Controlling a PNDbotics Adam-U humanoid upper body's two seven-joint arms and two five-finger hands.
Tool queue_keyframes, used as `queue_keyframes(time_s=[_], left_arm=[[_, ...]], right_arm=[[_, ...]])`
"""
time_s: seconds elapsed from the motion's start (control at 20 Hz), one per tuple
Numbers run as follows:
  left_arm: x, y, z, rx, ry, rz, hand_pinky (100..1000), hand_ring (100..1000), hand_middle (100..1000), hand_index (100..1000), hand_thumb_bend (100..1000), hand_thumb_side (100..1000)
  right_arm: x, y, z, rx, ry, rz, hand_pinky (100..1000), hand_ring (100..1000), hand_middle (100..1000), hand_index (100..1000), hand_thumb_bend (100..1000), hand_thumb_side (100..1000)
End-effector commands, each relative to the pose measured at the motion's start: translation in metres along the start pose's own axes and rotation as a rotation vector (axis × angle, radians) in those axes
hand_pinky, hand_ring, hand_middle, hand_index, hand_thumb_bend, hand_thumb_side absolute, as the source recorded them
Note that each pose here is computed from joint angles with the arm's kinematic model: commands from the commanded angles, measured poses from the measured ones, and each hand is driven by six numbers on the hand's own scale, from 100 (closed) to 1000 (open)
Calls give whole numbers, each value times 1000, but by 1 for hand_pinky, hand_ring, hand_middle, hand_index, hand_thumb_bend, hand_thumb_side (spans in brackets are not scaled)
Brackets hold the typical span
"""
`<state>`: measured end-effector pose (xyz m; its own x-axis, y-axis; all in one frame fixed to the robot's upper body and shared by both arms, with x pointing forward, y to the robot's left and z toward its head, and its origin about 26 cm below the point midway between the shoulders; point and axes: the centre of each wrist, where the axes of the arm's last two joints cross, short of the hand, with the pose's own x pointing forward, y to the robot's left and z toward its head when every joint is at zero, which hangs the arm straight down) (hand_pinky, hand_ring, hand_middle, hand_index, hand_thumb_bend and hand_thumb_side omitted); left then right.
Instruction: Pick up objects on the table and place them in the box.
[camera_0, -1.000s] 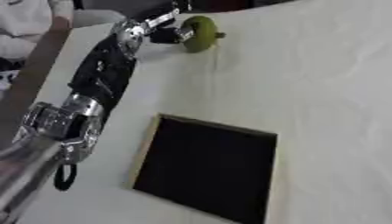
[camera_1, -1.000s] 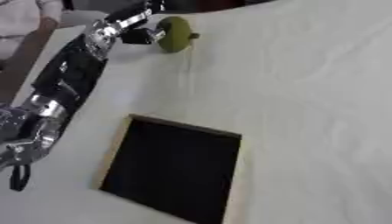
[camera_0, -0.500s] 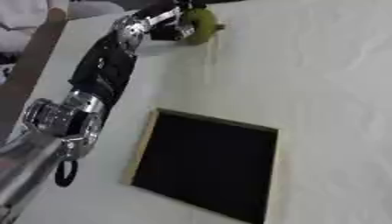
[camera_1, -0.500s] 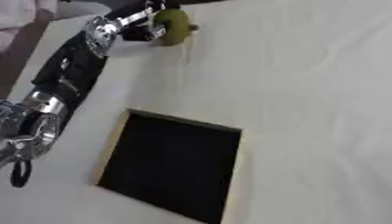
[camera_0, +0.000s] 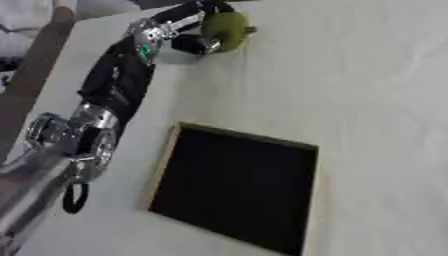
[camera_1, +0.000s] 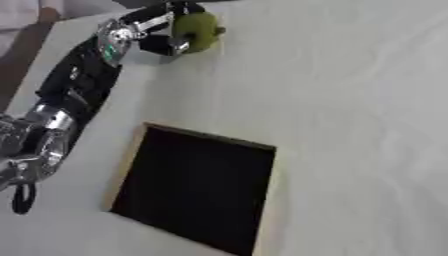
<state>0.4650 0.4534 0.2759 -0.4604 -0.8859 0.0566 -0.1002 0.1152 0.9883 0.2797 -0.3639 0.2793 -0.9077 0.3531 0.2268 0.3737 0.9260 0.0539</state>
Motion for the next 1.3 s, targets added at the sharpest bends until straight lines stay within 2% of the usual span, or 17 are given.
queue_keyframes(time_s=[0.05, 0.1, 0.25, 0.35, 0.5, 0.55, 0.65, 0.75, 0.85, 1.1, 1.3], left_arm=[[-11, 11, 16, 15, 70, -48, 965, 948, 912, 979, 240, 340], [-12, 9, 17, 16, 82, -54, 941, 900, 889, 968, 226, 288], [-13, 3, 18, 37, 104, -51, 876, 804, 814, 912, 100, 213], [-13, 2, 17, 73, 108, -34, 839, 757, 767, 881, 100, 174], [-13, 1, 17, 96, 109, -17, 839, 757, 767, 881, 100, 174], [-12, 2, 16, 106, 107, -13, 769, 657, 658, 765, 100, 169], [-11, 1, 15, 146, 102, 7, 733, 613, 620, 724, 100, 184], [-11, 0, 15, 169, 102, 27, 705, 583, 601, 694, 100, 192], [-11, 0, 15, 190, 101, 42, 676, 548, 601, 627, 100, 190], [-12, -1, 17, 224, 114, 68, 655, 505, 589, 583, 100, 130], [-13, -1, 18, 246, 111, 74, 633, 458, 539, 523, 100, 109]], right_arm=[[5, 0, -6, 11, -24, 8, 831, 806, 703, 792, 100, 309], [5, 0, -6, 10, -22, 8, 830, 806, 703, 792, 100, 310], [5, 0, -5, 8, -17, 11, 830, 806, 703, 791, 100, 310], [5, 0, -4, 6, -14, 13, 830, 806, 703, 791, 100, 309], [4, 0, -4, 6, -13, 15, 830, 806, 703, 791, 100, 309], [4, 0, -4, 5, -11, 15, 830, 807, 702, 791, 100, 311], [4, -1, -2, 1, -3, 19, 829, 807, 699, 790, 100, 313], [4, -1, -1, -2, 1, 22, 829, 807, 697, 790, 100, 312], [4, -2, 0, -4, 6, 25, 829, 807, 695, 790, 100, 316], [3, -2, 1, -13, 12, 30, 829, 807, 694, 789, 100, 319], [3, -4, 3, -20, 15, 35, 828, 806, 693, 789, 100, 320]])
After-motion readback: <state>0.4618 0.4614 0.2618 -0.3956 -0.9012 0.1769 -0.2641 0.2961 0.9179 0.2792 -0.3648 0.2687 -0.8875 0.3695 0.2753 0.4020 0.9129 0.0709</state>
